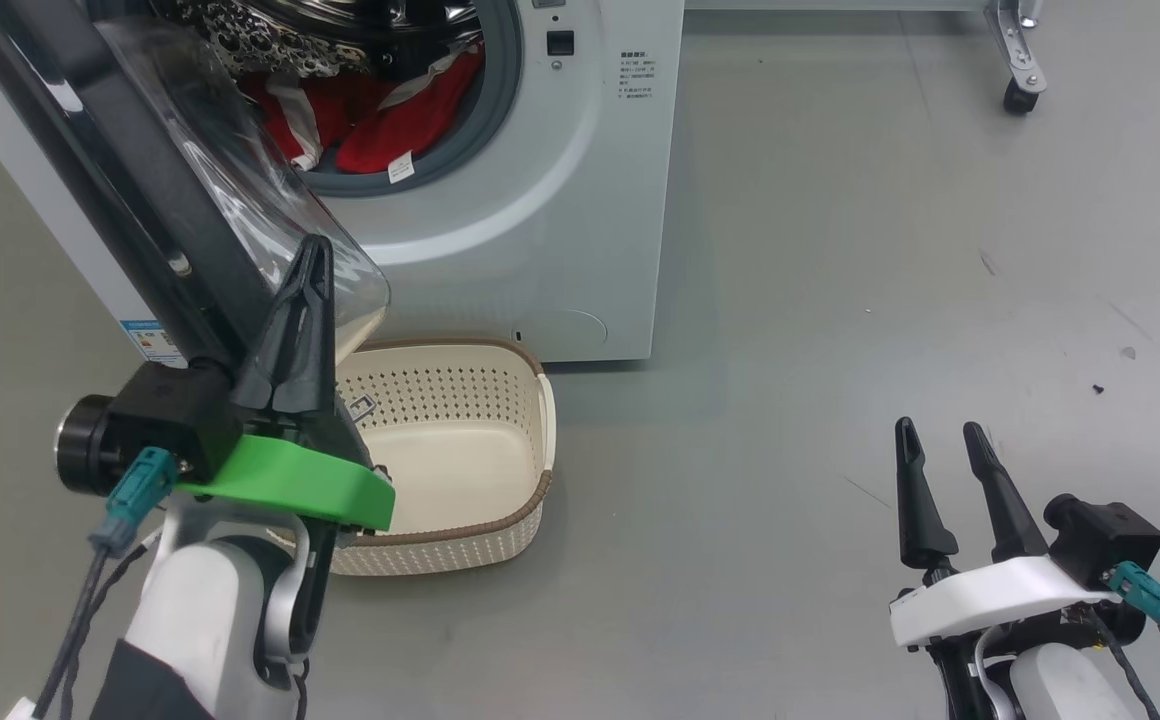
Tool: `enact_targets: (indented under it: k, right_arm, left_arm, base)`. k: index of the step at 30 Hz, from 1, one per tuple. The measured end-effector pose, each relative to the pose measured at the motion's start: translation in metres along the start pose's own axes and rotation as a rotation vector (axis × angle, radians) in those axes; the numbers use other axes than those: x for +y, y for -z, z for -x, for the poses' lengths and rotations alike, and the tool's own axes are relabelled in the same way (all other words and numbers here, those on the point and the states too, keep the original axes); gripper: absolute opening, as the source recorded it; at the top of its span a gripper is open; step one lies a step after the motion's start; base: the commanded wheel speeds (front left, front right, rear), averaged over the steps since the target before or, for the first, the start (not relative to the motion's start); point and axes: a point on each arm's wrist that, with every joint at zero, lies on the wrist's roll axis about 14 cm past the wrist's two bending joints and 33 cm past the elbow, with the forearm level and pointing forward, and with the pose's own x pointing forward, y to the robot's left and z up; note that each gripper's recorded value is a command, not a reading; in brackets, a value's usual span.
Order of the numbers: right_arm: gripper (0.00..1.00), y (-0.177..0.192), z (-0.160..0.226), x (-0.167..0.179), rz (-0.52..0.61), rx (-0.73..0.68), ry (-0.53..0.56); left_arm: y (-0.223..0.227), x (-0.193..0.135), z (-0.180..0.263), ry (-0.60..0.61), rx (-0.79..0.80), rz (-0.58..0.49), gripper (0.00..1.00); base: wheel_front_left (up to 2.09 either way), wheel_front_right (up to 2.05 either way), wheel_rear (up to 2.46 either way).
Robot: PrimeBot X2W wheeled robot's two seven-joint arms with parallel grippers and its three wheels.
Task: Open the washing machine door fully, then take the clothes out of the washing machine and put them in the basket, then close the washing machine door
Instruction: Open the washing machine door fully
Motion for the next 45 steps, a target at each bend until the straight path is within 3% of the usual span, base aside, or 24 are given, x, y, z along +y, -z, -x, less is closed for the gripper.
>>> enact_targets:
  k: [19,45]
  right_arm:
    - [1.00,0.009,0.005,-0.005,-0.011,0.025,0.019]
    - [1.00,0.011,0.004,-0.023,0.000,0.031,0.068]
  left_arm:
    - [0.090,-0.013,0.029,0.011,0.331,0.098,0.00]
    - [0.129,0.019,0.038,-0.128,0.431,0.155,0.00]
  base:
    - [0.00,0.00,0.00]
    - [0.00,0.00,0.00]
